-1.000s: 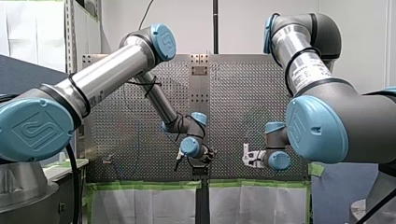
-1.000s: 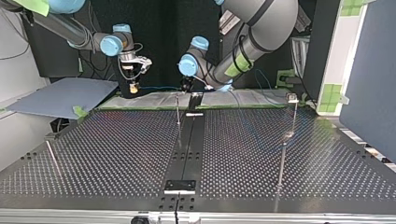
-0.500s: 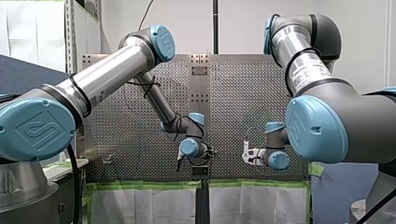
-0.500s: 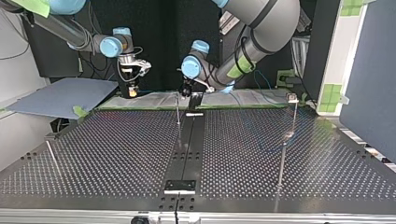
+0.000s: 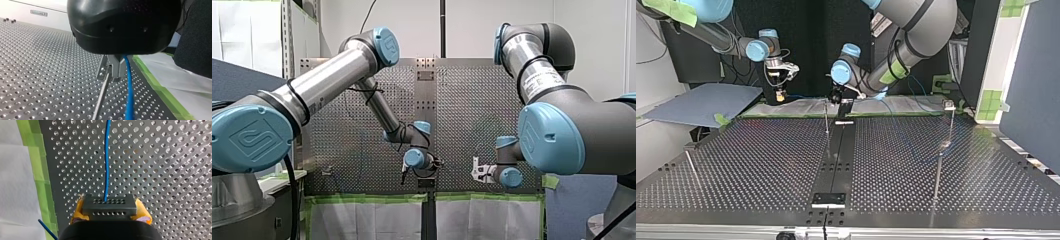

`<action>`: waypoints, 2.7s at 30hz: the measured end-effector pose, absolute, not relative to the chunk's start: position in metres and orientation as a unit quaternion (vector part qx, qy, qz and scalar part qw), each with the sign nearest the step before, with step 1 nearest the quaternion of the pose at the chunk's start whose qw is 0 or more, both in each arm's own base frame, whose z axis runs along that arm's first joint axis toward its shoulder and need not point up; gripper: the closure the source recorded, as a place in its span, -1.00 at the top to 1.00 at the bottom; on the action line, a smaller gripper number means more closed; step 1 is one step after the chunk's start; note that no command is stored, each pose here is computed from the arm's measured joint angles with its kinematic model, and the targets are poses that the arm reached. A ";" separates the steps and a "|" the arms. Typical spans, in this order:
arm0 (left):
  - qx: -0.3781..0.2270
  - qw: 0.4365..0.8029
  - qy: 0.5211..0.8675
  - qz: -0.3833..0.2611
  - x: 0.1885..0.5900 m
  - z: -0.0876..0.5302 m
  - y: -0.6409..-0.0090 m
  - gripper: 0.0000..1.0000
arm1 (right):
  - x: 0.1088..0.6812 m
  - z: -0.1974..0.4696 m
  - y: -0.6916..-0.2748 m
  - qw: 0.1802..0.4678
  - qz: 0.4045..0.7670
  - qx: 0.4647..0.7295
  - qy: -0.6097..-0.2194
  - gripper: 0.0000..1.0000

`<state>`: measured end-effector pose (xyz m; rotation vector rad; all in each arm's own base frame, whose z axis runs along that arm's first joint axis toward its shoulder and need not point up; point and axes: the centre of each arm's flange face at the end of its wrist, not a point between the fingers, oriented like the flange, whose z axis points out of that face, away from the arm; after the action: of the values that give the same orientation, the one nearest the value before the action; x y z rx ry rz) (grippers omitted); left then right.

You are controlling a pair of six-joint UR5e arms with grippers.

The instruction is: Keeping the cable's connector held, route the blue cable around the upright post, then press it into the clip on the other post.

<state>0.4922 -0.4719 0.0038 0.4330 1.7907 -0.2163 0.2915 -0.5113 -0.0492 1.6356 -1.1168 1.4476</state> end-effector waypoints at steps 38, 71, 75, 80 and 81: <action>0.195 0.595 0.773 -0.103 0.518 -0.003 -0.472 -1.00 | 0.293 -0.039 -0.536 0.344 0.563 0.620 -0.425 -1.00; 0.135 0.582 0.787 -0.150 0.543 -0.025 -0.449 -1.00 | 0.294 -0.057 -0.552 0.345 0.558 0.625 -0.422 -1.00; 0.136 0.586 0.784 -0.154 0.549 -0.021 -0.449 -1.00 | 0.295 -0.055 -0.556 0.346 0.560 0.623 -0.422 -1.00; 0.134 0.591 0.780 -0.156 0.557 -0.016 -0.451 -1.00 | 0.296 -0.052 -0.561 0.347 0.560 0.623 -0.422 -1.00; 0.133 0.591 0.780 -0.155 0.558 -0.015 -0.450 -1.00 | 0.296 -0.052 -0.562 0.347 0.560 0.623 -0.422 -1.00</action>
<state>0.5585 -0.4503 -0.0148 0.3086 1.8154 -0.3613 0.2959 -0.5623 -0.0520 1.6153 -1.0940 1.4540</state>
